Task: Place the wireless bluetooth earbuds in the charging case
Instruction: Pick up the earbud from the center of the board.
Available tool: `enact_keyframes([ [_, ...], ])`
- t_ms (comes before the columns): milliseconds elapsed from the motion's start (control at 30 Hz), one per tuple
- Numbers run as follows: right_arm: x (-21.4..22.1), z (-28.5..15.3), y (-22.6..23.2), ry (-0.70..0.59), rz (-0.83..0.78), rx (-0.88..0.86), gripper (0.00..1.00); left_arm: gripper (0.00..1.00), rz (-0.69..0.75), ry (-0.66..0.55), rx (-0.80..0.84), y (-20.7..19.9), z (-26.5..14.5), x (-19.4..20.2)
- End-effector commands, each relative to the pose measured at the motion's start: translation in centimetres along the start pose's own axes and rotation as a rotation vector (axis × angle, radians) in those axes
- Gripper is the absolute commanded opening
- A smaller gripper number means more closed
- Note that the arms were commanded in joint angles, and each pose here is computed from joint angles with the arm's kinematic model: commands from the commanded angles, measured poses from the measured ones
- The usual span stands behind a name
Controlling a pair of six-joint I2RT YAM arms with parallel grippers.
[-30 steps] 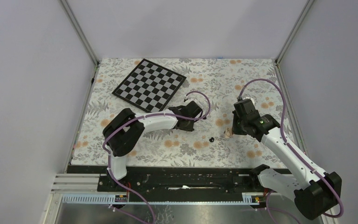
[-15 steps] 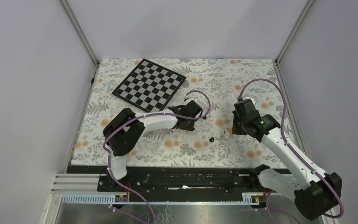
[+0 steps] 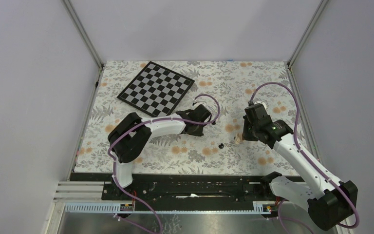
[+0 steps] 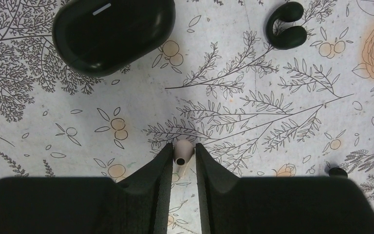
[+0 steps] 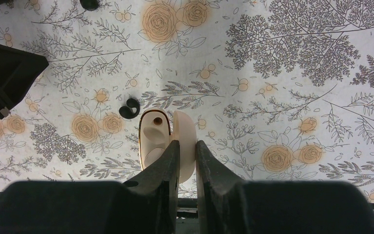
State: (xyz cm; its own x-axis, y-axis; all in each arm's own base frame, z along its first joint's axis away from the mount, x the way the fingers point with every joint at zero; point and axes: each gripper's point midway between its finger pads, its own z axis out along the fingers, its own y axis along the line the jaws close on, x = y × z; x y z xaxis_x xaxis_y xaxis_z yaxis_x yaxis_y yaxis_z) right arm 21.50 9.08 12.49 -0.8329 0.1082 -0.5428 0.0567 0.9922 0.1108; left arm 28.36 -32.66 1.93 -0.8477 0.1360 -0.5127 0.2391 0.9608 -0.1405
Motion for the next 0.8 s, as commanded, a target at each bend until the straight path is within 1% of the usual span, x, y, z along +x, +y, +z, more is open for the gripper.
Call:
enact_keyframes([
  [0,-0.57,-0.22,0.05,-0.03,0.006,-0.007,0.0,0.25,0.012,0.061,-0.031,1.04,1.26,1.88],
  [133,-0.57,-0.27,0.08,-0.031,0.007,-0.009,0.0,0.23,0.011,0.063,-0.032,1.05,1.4,1.96],
  [467,-0.48,-0.2,0.12,-0.025,0.004,-0.01,0.0,0.23,0.015,0.08,-0.044,1.49,2.08,2.41],
  [633,-0.56,-0.28,0.11,-0.03,0.006,-0.011,0.0,0.3,0.023,0.08,-0.044,1.55,2.07,2.41],
  [767,-0.54,-0.25,0.09,-0.029,0.005,-0.01,0.0,0.31,0.026,0.082,-0.042,1.51,2.06,2.45],
])
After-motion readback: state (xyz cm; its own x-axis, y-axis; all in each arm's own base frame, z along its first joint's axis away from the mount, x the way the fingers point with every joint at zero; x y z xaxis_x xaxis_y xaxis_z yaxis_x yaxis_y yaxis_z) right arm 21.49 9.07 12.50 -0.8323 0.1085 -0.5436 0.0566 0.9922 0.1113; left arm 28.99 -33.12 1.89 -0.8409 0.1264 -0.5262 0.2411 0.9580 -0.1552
